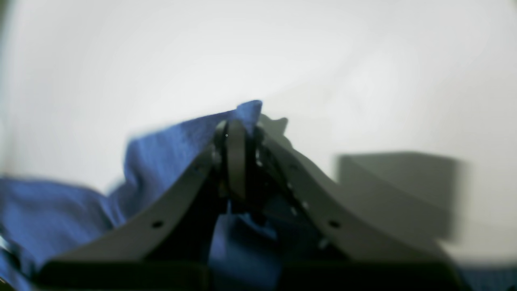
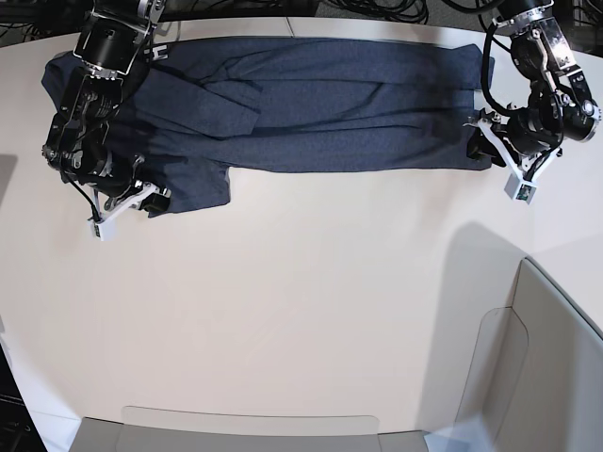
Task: Layout the t-shirt on the table in an organized manner, then fold the t-shirt properly
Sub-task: 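Release the hem and press the right gripper onto the folded sleeve, then smooth the folded strip with the right gripper toward the collar end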
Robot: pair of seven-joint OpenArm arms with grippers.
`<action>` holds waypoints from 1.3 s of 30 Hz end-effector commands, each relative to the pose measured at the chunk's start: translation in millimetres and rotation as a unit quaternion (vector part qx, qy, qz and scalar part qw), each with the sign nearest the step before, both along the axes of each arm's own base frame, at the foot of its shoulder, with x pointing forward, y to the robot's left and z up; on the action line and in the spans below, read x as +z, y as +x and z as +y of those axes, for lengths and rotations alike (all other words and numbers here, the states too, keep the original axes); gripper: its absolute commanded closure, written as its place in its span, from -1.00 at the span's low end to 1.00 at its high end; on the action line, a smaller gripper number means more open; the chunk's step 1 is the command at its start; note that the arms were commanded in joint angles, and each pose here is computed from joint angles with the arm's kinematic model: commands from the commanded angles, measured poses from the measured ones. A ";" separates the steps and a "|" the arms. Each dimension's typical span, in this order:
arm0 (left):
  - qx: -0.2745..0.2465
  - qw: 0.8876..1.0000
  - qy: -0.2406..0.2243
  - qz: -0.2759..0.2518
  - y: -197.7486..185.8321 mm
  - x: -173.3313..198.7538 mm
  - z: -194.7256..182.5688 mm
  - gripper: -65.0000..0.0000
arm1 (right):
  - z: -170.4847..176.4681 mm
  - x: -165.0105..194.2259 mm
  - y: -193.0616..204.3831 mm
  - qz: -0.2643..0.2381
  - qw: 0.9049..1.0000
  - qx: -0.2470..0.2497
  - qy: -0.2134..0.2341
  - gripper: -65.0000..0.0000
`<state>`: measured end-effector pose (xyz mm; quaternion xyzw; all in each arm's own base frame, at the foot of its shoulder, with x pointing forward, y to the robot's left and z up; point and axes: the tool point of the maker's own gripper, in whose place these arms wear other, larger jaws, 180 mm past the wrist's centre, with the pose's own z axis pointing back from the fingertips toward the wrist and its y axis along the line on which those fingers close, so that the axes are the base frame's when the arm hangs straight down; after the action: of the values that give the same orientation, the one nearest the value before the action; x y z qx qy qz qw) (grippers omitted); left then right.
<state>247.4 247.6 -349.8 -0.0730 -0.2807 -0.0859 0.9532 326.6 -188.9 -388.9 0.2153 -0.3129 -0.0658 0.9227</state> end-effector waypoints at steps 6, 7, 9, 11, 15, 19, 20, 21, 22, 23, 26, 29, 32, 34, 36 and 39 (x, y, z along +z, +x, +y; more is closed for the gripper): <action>-0.002 1.000 -0.002 -0.025 10.1 11.1 -0.9 0.15 | 13.0 55.4 -24.6 -0.064 0.994 0.051 -0.078 1.00; -0.001 1.000 -0.002 -0.029 13.6 13.4 -0.6 0.15 | 17.4 62.9 -32.3 -0.073 0.991 0.061 -0.090 1.00; -0.001 0.999 -0.002 -0.032 15.6 15.0 -0.6 0.15 | 30.4 71.8 -46.6 -0.084 0.987 0.085 -0.104 1.00; -0.001 0.999 -0.003 -0.033 16.1 15.0 -1.6 0.15 | 44.2 73.6 -60.7 -0.085 0.984 0.108 -0.109 1.00; 0.000 0.999 -0.004 -0.034 16.6 15.2 -2.0 0.15 | 70.5 54.4 -91.7 -0.050 0.982 0.157 -0.097 1.00; 0.000 0.999 -0.003 -0.033 16.5 15.0 -1.5 0.15 | 91.9 37.8 -119.1 -0.020 0.972 0.214 -0.092 1.00; 0.000 0.999 -0.003 -0.033 16.5 15.0 -1.5 0.15 | 94.3 34.1 -125.8 -0.012 0.970 0.226 -0.093 1.00; 0.000 0.999 -0.003 -0.033 16.5 15.0 -1.5 0.15 | 97.0 31.6 -130.7 -0.006 0.968 0.235 -0.093 1.00; 0.000 0.999 -0.003 -0.033 16.4 14.9 -1.3 0.15 | 99.0 29.3 -135.3 -0.001 0.966 0.242 -0.092 1.00; 0.000 0.999 -0.003 -0.033 16.4 14.9 -1.3 0.15 | 101.5 27.7 -139.4 0.003 0.965 0.247 -0.090 1.00; 0.000 0.999 -0.003 -0.033 16.4 14.9 -1.3 0.15 | 98.5 23.3 -148.3 0.015 0.963 0.253 -0.094 1.00; 0.000 0.999 -0.005 -0.033 16.5 14.9 -2.2 0.15 | 93.4 20.8 -155.1 0.024 0.961 0.260 -0.097 1.00; 0.001 0.999 -0.009 -0.033 16.2 13.2 -5.6 0.15 | 89.7 23.4 -159.4 0.026 0.959 0.269 -0.087 1.00; 0.001 0.999 -0.009 -0.033 16.2 13.2 -5.6 0.15 | 91.5 27.4 -160.1 0.022 0.959 0.274 -0.071 1.00; 0.001 0.999 -0.009 -0.033 16.2 13.2 -5.6 0.15 | 93.6 31.3 -160.9 0.019 0.959 0.279 -0.056 1.00; 0.001 0.999 -0.011 -0.033 16.4 13.4 -6.0 0.15 | 98.9 38.5 -160.4 0.011 0.958 0.283 -0.030 0.93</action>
<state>256.2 238.5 -347.4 -0.0857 -0.2936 -0.0803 0.9487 162.3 -90.1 -358.2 0.2655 -0.2172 0.1983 0.9182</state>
